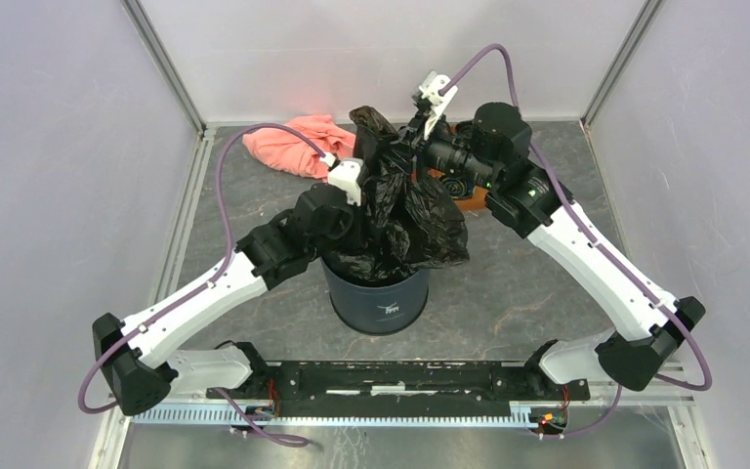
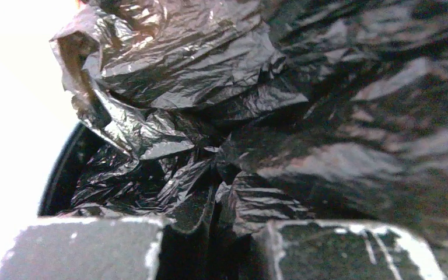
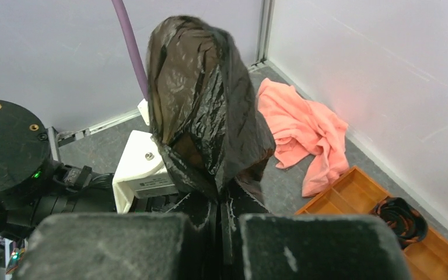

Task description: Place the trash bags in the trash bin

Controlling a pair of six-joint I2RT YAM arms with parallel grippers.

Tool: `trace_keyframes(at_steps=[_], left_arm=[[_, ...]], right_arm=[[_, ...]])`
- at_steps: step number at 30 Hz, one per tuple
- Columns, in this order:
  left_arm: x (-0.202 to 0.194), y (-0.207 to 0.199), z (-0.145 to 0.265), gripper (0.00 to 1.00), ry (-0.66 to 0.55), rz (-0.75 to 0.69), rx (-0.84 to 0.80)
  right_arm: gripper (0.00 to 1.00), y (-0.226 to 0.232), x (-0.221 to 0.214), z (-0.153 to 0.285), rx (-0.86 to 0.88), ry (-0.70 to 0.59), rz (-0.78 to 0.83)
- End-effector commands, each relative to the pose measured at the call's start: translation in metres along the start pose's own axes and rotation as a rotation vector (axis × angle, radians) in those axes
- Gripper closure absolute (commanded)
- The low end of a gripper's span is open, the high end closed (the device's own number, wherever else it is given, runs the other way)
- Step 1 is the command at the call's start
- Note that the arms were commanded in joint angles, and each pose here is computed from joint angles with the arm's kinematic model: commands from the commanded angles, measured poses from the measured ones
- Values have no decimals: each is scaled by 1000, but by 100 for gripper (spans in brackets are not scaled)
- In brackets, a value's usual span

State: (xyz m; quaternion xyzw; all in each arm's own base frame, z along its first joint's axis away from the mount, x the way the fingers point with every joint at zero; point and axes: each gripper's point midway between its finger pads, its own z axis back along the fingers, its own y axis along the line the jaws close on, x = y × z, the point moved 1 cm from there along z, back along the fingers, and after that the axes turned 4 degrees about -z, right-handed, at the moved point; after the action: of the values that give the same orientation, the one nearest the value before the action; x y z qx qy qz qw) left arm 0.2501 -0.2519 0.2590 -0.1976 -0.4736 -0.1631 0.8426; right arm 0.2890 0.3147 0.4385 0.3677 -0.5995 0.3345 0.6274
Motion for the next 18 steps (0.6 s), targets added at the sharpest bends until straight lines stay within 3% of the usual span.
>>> trace_keyframes(at_steps=[1, 3, 4, 5, 7, 10, 13, 18], left_arm=[[23, -23, 2, 84, -127, 70, -126], [16, -30, 13, 81, -129, 75, -193], [15, -36, 22, 75, -134, 74, -244], [14, -40, 31, 67, -140, 71, -290], [10, -49, 52, 38, -146, 65, -381], [13, -43, 81, 17, -182, 73, -399], [20, -29, 106, 10, -232, 92, -355], [18, 0, 117, 10, -243, 155, -205]], right_arm=[[99, 8, -10, -7, 65, 3, -33], [99, 14, -26, -7, 102, 44, -60], [99, 17, -32, -7, 114, 62, -71], [99, 18, -38, -6, 117, 79, -85], [99, 20, -44, -2, 121, 97, -102], [99, 23, -44, 6, 118, 101, -119], [99, 26, -39, 12, 122, 99, -126], [99, 34, -44, 11, 159, 156, -185]])
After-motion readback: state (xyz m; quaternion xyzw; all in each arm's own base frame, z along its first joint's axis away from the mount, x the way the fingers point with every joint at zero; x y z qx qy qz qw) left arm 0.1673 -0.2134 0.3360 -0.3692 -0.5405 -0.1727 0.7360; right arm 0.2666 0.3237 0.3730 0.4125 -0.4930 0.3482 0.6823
